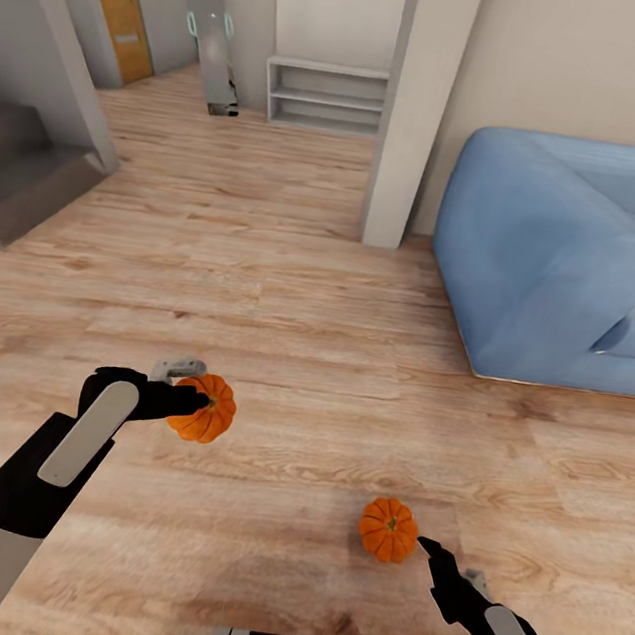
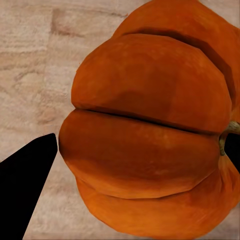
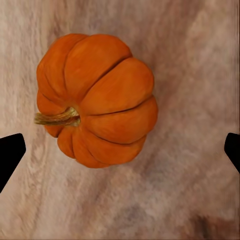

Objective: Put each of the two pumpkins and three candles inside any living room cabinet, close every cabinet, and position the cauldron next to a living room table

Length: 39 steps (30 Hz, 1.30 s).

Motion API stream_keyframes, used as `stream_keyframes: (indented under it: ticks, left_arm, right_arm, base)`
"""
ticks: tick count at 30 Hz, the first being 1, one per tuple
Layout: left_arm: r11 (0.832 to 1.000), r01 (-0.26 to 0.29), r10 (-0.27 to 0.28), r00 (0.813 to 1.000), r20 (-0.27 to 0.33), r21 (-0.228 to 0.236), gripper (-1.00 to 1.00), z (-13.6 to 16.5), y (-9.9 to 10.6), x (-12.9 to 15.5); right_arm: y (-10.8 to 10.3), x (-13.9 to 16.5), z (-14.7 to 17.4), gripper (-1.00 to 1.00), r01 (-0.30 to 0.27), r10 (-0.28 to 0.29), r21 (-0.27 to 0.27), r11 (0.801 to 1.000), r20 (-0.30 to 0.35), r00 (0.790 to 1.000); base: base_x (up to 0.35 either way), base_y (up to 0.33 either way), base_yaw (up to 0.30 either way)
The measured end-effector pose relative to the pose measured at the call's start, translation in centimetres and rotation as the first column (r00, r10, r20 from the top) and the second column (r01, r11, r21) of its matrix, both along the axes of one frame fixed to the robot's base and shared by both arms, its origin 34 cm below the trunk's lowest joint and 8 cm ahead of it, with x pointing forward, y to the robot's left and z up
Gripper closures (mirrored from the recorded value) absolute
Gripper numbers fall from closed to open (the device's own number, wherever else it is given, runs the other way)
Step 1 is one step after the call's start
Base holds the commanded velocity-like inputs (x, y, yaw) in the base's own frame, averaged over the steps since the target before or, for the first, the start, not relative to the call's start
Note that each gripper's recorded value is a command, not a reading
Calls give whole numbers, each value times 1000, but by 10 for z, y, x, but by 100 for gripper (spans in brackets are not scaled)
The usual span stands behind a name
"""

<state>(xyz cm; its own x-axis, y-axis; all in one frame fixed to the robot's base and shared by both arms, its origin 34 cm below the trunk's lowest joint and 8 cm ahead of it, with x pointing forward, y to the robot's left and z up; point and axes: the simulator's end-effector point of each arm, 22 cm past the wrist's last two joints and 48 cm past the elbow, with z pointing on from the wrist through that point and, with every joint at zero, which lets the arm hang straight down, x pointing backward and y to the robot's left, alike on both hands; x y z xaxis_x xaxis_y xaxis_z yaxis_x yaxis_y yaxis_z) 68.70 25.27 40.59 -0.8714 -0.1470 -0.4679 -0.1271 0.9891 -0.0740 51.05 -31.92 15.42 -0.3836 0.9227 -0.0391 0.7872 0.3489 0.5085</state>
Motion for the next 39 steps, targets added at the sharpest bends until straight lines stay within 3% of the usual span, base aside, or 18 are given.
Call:
stream_keyframes:
  ticks: [16,39]
  left_arm:
    - [1000,-1,1,999,-44,5,100,-29,1,-5]
    - [1000,0,1,999,-44,5,100,-28,1,-4]
  right_arm:
    - [1,-16,-20,-100,0,0,1,1000,-45,999]
    - [4,-20,-22,-100,-35,34,-13,999,-56,998]
  base:
    - [0,0,0]
    - [48,0,0]
